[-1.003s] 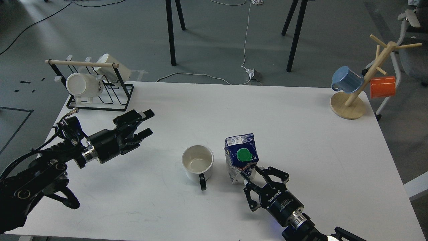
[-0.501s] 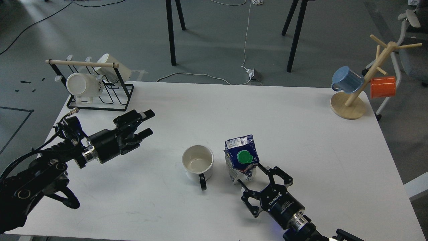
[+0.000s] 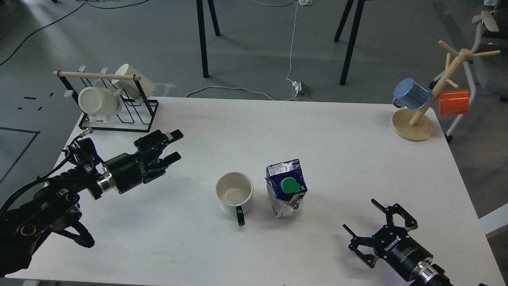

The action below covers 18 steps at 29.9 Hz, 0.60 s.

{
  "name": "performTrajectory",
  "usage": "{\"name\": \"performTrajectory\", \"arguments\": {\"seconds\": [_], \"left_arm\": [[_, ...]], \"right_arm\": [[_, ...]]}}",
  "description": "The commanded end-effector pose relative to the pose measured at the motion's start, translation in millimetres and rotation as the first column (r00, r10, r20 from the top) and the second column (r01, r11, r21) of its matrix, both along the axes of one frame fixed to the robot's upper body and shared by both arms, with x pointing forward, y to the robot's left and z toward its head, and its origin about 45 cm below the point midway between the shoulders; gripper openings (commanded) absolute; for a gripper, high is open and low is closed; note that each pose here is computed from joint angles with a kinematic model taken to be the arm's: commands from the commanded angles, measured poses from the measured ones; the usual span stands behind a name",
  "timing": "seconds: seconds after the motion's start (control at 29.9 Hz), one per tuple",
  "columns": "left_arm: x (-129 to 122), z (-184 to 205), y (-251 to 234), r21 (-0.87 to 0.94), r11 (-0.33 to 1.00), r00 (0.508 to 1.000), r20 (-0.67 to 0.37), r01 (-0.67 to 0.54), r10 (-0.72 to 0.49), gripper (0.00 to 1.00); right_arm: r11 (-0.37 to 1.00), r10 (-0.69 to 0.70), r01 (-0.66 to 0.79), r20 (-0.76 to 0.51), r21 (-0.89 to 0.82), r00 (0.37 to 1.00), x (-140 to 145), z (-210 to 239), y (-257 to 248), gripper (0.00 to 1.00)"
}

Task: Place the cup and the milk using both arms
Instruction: 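Open the right gripper and pull it back from the carton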

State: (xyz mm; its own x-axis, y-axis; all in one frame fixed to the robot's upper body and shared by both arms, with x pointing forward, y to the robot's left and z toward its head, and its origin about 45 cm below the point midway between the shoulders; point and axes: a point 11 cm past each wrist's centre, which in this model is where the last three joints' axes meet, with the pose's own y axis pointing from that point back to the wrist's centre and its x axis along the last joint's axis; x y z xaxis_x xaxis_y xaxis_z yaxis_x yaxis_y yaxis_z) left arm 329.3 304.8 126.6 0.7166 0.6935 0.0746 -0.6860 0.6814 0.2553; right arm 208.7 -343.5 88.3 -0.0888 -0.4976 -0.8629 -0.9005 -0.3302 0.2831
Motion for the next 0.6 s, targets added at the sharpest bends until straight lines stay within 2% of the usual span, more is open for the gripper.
{"name": "performTrajectory", "arguments": {"seconds": [0.0, 0.1, 0.3, 0.43, 0.57], "left_arm": [[4, 5, 3, -0.009, 1.0, 1.0, 0.013, -0.014, 0.014, 0.94], [15, 21, 14, -0.029, 0.998, 0.997, 0.057, -0.059, 0.061, 0.94], [42, 85, 77, -0.215, 0.94, 0.944, 0.143, -0.265, 0.299, 0.94], [56, 132, 110, -0.358, 0.872, 0.895, 0.168, -0.335, 0.413, 0.94], [58, 141, 123, -0.383, 0.85, 0.877, 0.167, -0.362, 0.45, 0.94]], "right_arm": [[0.992, -0.112, 0.12, 0.181, -0.03, 0.977, 47, 50, -42, 0.98], [0.987, -0.115, 0.146, 0.321, -0.072, 0.94, 90, 98, -63, 0.98], [0.968, -0.095, 0.183, 0.426, -0.17, 0.9, 148, 145, -88, 0.98], [0.961, -0.096, 0.2, 0.449, -0.191, 0.888, 161, 159, -95, 0.98], [0.96, -0.102, 0.208, 0.458, -0.187, 0.883, 161, 160, -95, 0.98]]}}
